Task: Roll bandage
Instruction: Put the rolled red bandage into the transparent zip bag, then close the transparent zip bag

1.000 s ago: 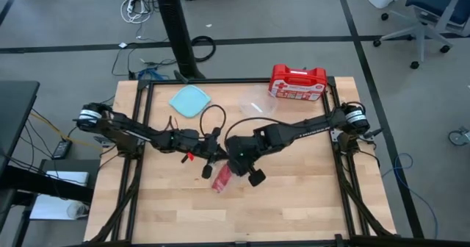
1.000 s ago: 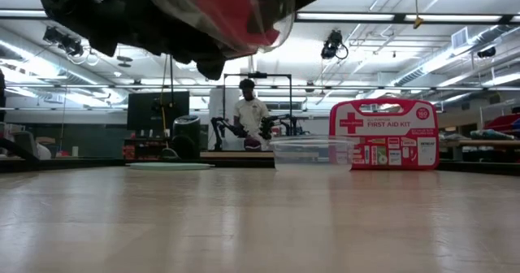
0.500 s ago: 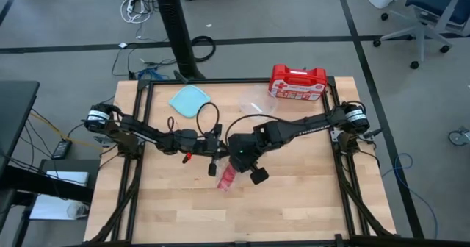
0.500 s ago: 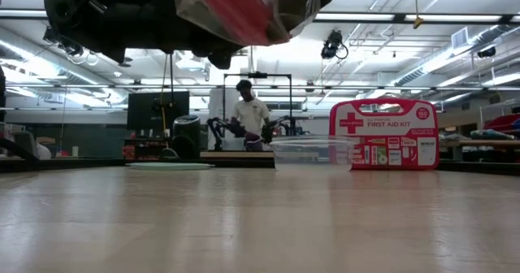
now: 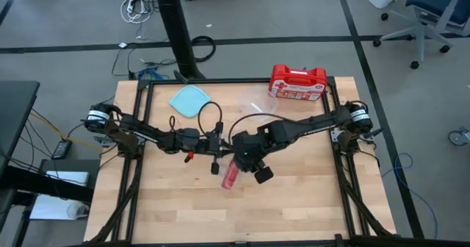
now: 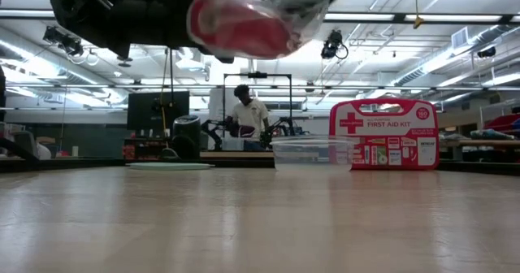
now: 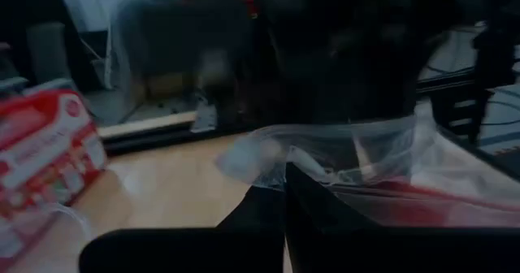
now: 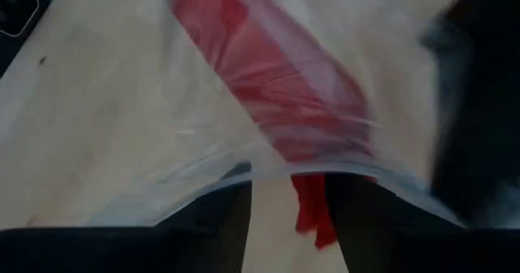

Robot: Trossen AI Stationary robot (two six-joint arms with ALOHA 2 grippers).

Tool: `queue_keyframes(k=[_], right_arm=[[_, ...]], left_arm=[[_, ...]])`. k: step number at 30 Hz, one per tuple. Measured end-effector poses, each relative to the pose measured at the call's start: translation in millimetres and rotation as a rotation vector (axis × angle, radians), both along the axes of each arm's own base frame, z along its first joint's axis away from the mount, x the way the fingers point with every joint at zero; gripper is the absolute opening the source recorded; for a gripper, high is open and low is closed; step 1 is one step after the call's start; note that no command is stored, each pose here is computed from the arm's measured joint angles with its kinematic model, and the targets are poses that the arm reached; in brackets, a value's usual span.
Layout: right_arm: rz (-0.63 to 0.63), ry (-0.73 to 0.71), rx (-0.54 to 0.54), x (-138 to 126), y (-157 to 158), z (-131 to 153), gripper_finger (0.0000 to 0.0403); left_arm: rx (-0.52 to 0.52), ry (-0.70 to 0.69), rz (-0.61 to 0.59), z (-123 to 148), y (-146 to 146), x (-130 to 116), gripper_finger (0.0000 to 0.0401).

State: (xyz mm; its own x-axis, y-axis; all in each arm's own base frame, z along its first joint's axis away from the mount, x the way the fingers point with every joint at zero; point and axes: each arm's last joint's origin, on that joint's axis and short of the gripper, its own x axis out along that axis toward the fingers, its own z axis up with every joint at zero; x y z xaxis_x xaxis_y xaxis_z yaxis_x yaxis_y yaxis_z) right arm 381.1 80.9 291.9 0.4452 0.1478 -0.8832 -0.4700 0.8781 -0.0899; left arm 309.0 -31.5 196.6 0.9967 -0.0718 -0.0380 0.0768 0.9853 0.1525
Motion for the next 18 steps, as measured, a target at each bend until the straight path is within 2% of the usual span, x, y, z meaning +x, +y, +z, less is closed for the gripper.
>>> queue_keyframes(k=[5, 9, 15, 18], right_arm=[[-0.077, 0.037, -0.043, -12.9, -3.0, 27.1, 0.0162], [-0.206, 0.113, -0.098, -31.5, -10.9, 45.9, 0.0157], [-0.429, 0.110, -0.018, -58.3, -23.8, 71.6, 0.0155], [-0.496, 0.051, 0.012, -69.5, -28.5, 86.5, 0.0155]], left_arm=[[0.047, -0.043, 0.026, 4.1, 0.8, 0.3, 0.0001], [0.060, -0.071, 0.065, 7.0, 1.9, 0.2, 0.0001], [0.100, -0.087, 0.165, 8.9, 4.2, -0.1, 0.0001], [0.095, -0.101, 0.187, 10.5, 4.8, -0.3, 0.0001]])
